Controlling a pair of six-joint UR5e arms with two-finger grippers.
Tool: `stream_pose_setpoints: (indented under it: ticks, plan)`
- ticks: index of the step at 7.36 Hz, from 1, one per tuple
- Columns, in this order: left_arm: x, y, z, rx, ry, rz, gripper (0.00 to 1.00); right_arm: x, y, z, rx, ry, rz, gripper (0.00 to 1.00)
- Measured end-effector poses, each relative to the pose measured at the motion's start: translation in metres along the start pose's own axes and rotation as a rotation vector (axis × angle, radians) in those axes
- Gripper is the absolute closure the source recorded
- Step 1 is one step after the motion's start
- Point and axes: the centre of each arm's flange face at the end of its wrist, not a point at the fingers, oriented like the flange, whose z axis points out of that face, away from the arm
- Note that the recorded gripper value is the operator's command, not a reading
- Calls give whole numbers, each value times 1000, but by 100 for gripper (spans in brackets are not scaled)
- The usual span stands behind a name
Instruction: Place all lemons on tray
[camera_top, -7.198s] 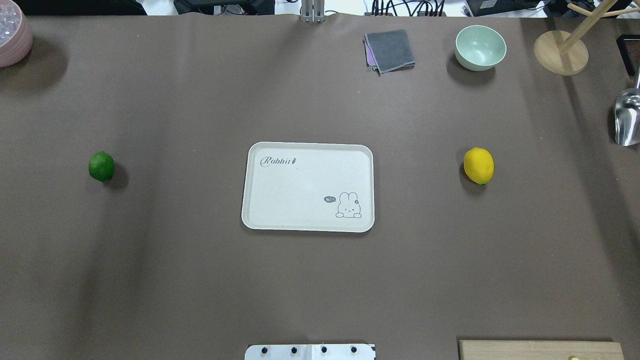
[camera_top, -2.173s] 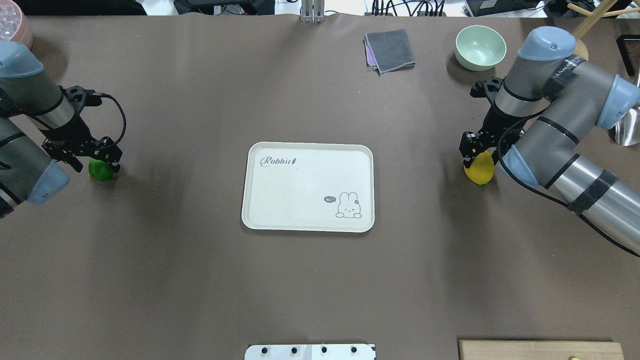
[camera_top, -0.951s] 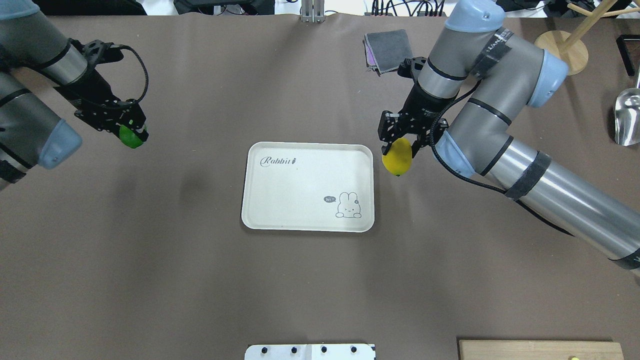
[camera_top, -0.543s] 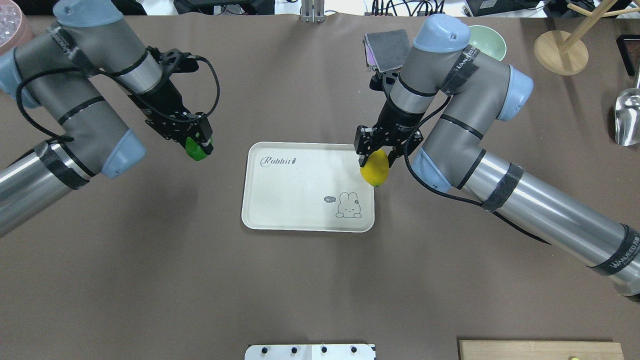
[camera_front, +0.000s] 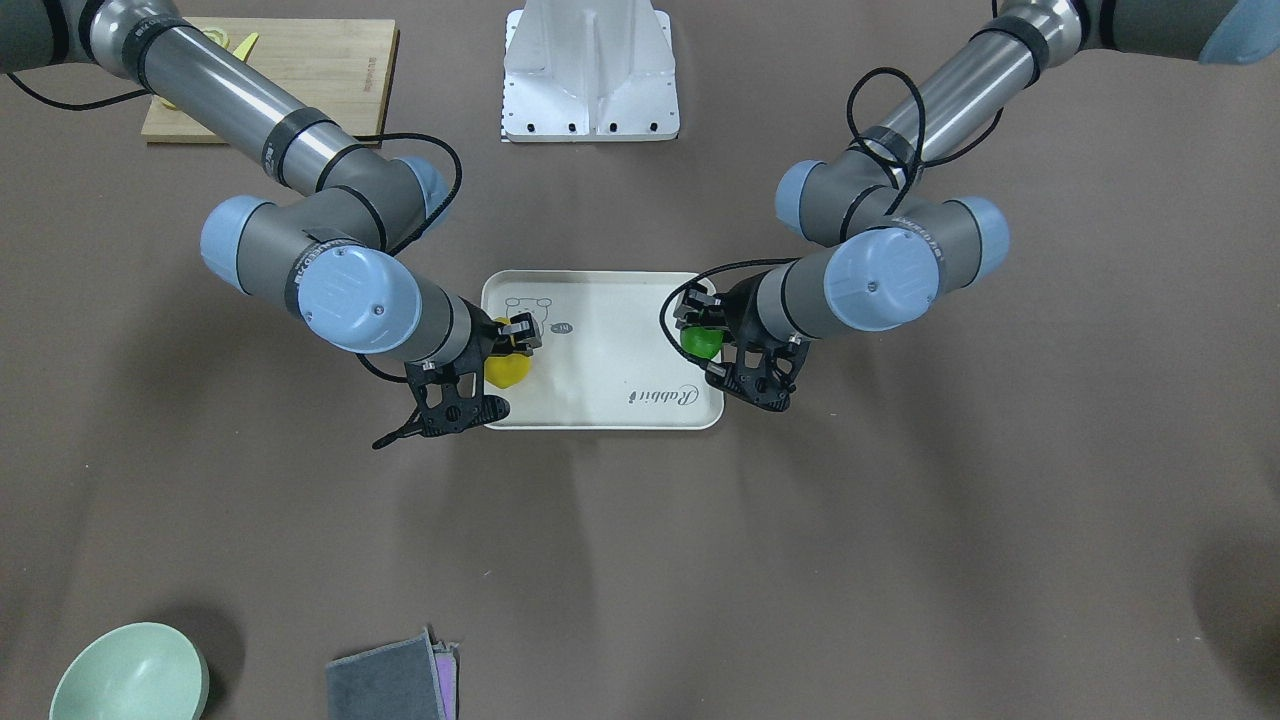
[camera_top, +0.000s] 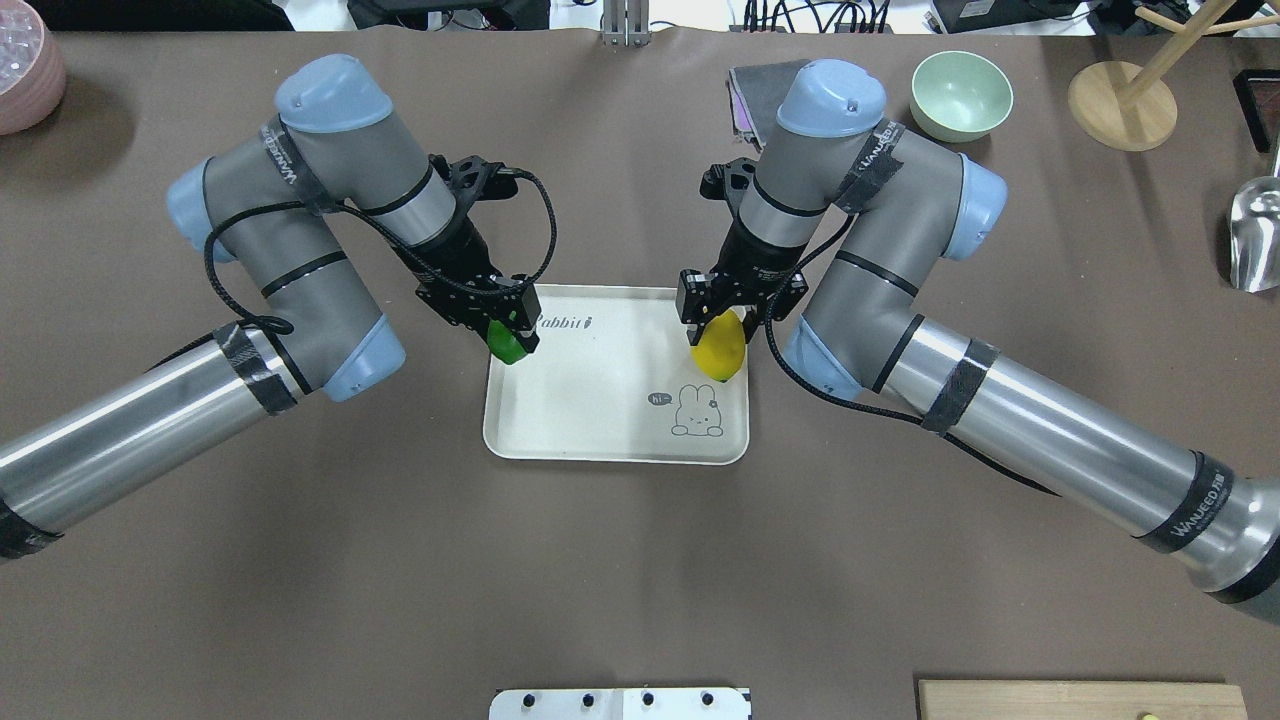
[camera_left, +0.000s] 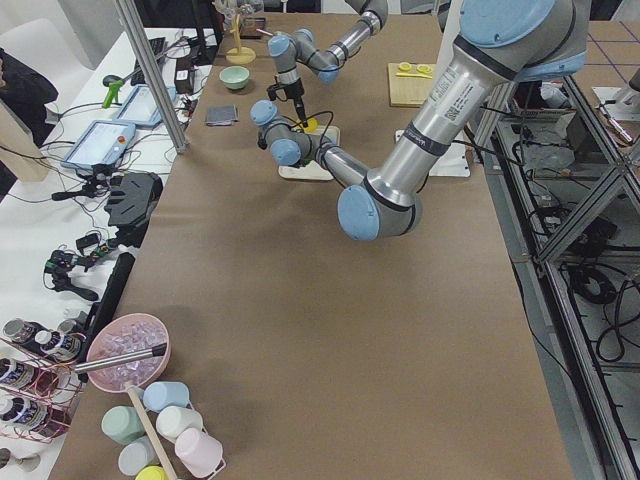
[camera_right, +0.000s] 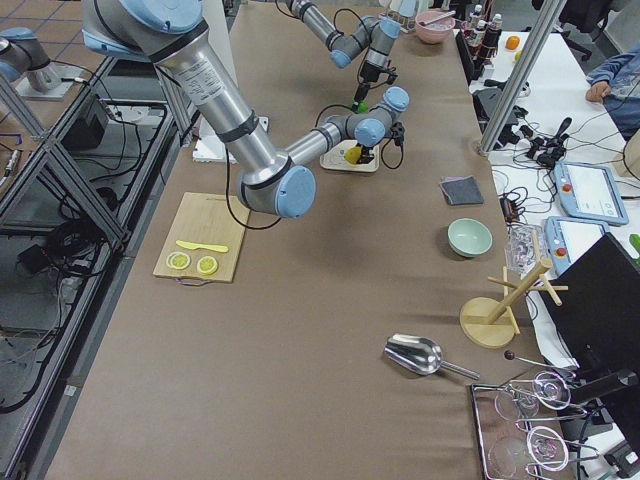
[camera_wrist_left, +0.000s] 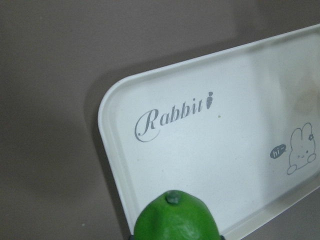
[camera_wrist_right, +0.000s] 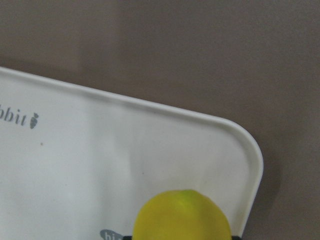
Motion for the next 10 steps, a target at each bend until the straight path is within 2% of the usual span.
stream_pose_setpoints:
  ticks: [1, 2, 3, 6, 7, 8, 9, 10]
  plan:
    - [15, -3, 14, 17, -13, 4, 100, 0, 0, 1, -1, 1, 2, 1]
    - [23, -4, 21, 24, -19, -8, 7, 1, 0, 2, -1, 2, 10, 1]
    - [27, -3, 25, 26, -20, -21, 1, 2, -1, 0, 0, 2, 23, 1]
    - [20, 2, 22, 35, -19, -49, 1, 23, -19, -41, 27, -28, 72, 1]
    - [4, 2, 3, 58, -25, -92, 1, 37, -27, -63, 42, -45, 90, 1]
    - [-33, 3, -32, 101, -38, -151, 1, 54, -30, -84, 59, -59, 100, 1]
    - [-78, 9, -78, 157, -56, -187, 1, 77, -23, -100, 79, -65, 87, 1]
    - [-121, 21, -116, 202, -85, -176, 1, 106, -9, -110, 96, -63, 54, 1]
